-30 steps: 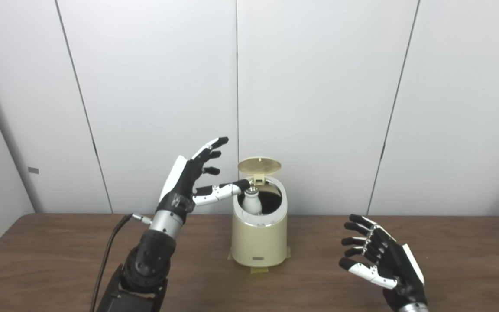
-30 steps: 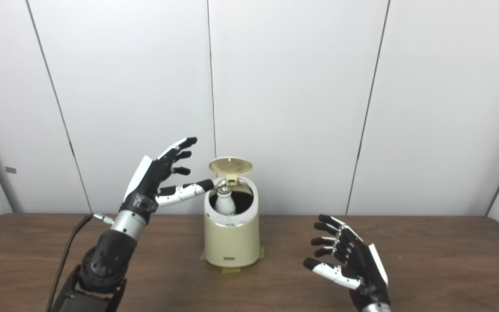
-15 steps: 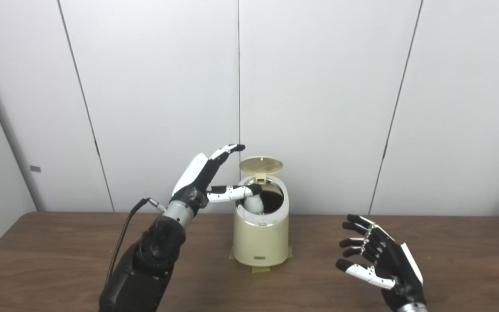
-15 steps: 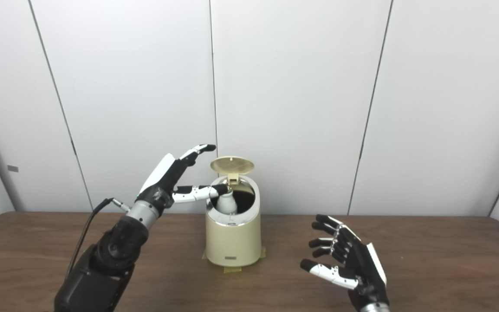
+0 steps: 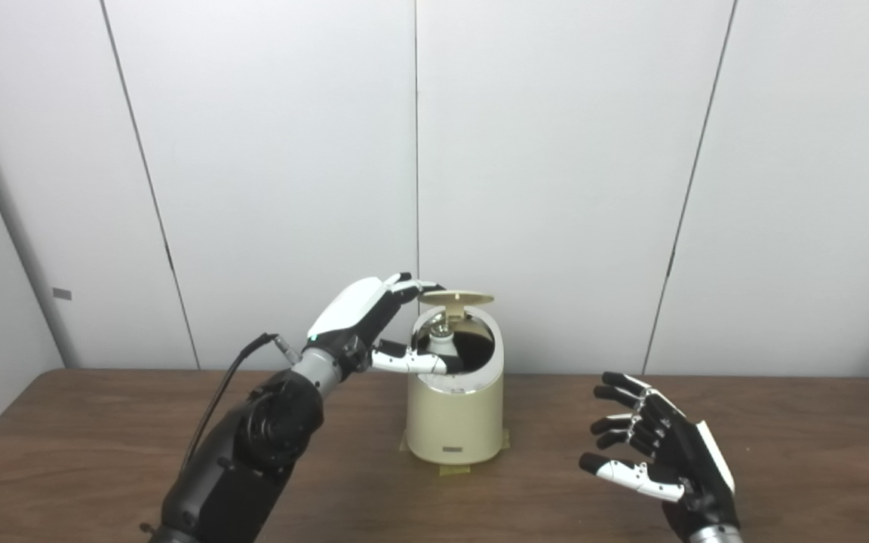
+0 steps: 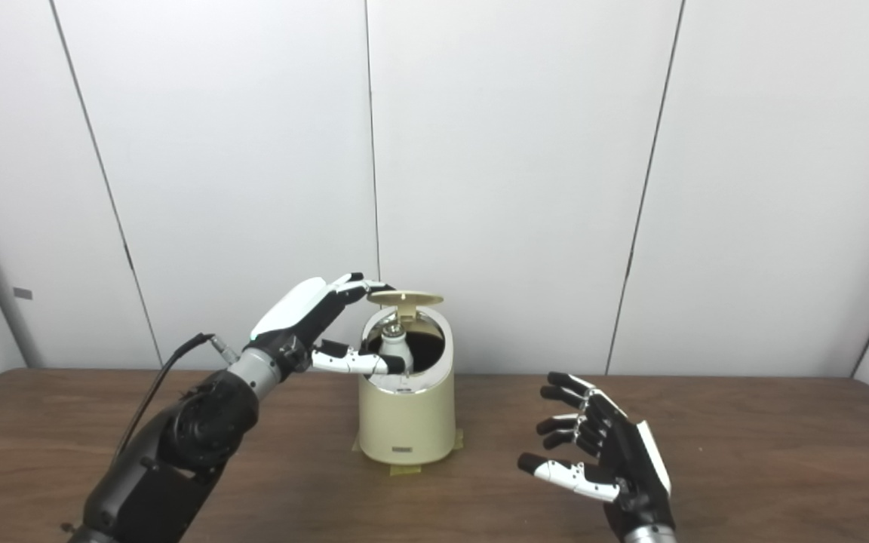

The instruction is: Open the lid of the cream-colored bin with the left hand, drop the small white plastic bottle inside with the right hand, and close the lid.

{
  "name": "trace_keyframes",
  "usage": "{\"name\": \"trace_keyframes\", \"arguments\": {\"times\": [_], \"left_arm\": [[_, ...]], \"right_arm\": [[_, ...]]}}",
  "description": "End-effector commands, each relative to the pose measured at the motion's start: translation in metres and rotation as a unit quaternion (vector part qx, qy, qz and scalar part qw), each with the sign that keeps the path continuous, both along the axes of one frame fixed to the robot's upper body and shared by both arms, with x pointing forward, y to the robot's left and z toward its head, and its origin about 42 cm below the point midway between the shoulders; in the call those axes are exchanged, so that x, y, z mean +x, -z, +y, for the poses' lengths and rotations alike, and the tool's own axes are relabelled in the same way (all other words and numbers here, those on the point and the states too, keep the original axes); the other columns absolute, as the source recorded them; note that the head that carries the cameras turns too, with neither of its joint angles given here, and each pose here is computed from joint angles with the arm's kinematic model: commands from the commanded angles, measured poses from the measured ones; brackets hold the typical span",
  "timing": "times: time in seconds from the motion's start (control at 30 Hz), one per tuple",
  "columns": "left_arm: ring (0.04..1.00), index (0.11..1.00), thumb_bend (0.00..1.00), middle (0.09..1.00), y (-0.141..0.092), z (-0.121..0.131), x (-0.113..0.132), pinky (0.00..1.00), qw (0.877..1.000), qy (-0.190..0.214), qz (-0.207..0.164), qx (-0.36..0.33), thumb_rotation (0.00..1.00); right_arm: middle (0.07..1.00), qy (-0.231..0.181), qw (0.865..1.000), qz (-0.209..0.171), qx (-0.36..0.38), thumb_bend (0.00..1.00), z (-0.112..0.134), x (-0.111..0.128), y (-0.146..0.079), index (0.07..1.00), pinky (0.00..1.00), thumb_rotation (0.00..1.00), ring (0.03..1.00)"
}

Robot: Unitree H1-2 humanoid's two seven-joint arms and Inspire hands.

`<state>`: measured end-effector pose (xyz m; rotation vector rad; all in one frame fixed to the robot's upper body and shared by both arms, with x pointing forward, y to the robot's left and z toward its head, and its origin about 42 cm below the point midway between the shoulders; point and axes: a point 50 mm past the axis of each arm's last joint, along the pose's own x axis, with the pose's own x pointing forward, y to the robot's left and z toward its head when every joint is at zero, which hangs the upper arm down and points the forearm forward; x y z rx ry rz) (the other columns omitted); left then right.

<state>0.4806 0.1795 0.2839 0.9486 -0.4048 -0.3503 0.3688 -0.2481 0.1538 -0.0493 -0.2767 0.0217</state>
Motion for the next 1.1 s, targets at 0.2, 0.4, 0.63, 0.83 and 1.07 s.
{"name": "trace_keyframes", "arguments": {"times": [0.2, 0.4, 0.63, 0.83, 1.07], "left_arm": [[1.000, 0.847, 0.98, 0.896, -0.046, -0.007, -0.008, 1.00, 0.997, 0.038, -0.064, 0.018, 0.53], [1.000, 0.846, 0.97, 0.877, -0.051, -0.003, -0.018, 1.00, 0.994, 0.046, -0.089, 0.045, 0.53], [1.000, 0.836, 0.97, 0.863, -0.050, 0.000, -0.029, 1.00, 0.991, 0.050, -0.107, 0.068, 0.52], [1.000, 0.833, 0.99, 0.856, -0.046, 0.001, -0.034, 1.00, 0.989, 0.052, -0.114, 0.080, 0.54], [1.000, 0.832, 0.99, 0.856, -0.039, 0.000, -0.035, 1.00, 0.986, 0.051, -0.111, 0.109, 0.55]], "right_arm": [[0.721, 0.002, 0.999, -0.041, -0.003, 0.72, 0.007, 0.007, -0.027, 0.726, 0.46, 0.05, 0.534], [0.728, 0.001, 0.999, -0.042, 0.006, 0.71, 0.008, 0.008, -0.027, 0.727, 0.44, 0.07, 0.529], [0.713, -0.002, 0.999, -0.046, -0.005, 0.71, 0.010, 0.008, -0.028, 0.724, 0.47, 0.07, 0.524], [0.708, -0.005, 0.999, -0.048, -0.010, 0.72, 0.012, 0.008, -0.029, 0.724, 0.52, 0.07, 0.525], [0.711, -0.001, 0.999, -0.043, -0.010, 0.72, 0.013, 0.007, -0.031, 0.728, 0.51, 0.07, 0.527]]}}
